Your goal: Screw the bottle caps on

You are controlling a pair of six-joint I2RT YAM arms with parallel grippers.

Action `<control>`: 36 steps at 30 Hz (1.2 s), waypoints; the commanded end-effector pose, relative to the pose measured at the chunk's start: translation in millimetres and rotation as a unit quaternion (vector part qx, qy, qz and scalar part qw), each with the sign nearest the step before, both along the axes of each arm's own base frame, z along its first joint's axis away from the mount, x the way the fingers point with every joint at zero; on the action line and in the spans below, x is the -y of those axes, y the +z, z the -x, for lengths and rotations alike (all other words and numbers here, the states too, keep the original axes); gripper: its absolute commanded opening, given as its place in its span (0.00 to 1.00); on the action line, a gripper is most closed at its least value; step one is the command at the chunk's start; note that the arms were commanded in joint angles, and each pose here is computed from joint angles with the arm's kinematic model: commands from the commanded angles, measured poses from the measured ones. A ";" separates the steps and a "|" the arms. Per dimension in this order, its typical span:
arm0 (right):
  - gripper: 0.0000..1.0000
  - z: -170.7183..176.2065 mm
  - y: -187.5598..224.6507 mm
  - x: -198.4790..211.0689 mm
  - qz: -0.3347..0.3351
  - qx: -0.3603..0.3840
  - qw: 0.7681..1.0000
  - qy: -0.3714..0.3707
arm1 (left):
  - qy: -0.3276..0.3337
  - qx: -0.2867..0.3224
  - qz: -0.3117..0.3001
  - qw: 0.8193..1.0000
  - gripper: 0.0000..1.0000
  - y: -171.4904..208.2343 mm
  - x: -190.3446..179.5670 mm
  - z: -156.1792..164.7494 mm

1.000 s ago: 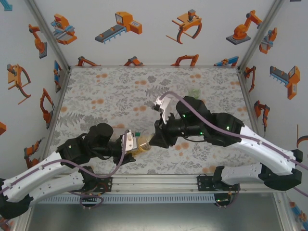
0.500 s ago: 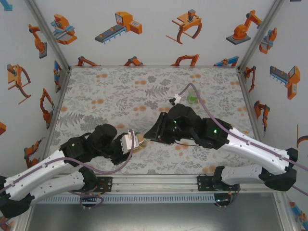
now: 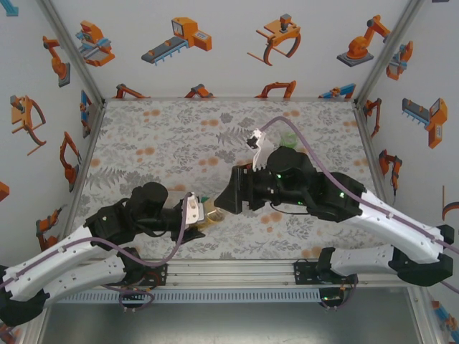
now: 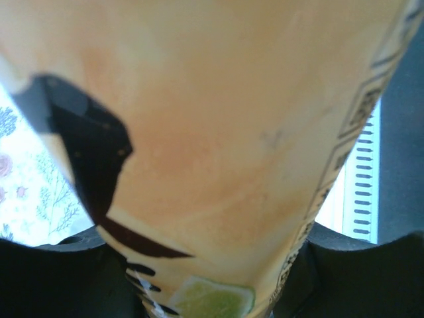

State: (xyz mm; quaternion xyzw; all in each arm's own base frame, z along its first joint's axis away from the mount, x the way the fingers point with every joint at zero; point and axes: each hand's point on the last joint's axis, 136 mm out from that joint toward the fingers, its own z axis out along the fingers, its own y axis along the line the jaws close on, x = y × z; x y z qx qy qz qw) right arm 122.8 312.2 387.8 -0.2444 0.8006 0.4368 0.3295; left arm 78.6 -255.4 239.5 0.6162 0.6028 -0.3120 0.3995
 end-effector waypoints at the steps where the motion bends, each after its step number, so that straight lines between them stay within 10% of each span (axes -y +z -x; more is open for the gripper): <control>1: 0.67 18.9 43.2 8.4 -0.008 0.160 0.982 0.097 | -0.055 0.008 0.050 0.997 0.00 33.4 6.5 17.5; 18: 0.56 90.7 46.5 2.4 0.012 0.376 0.832 0.408 | -0.102 -0.026 0.042 0.994 0.00 40.9 6.5 35.9; 36: 0.41 87.9 51.6 -15.6 0.004 0.380 0.823 0.422 | -0.101 -0.027 0.040 0.994 0.00 42.3 3.8 36.9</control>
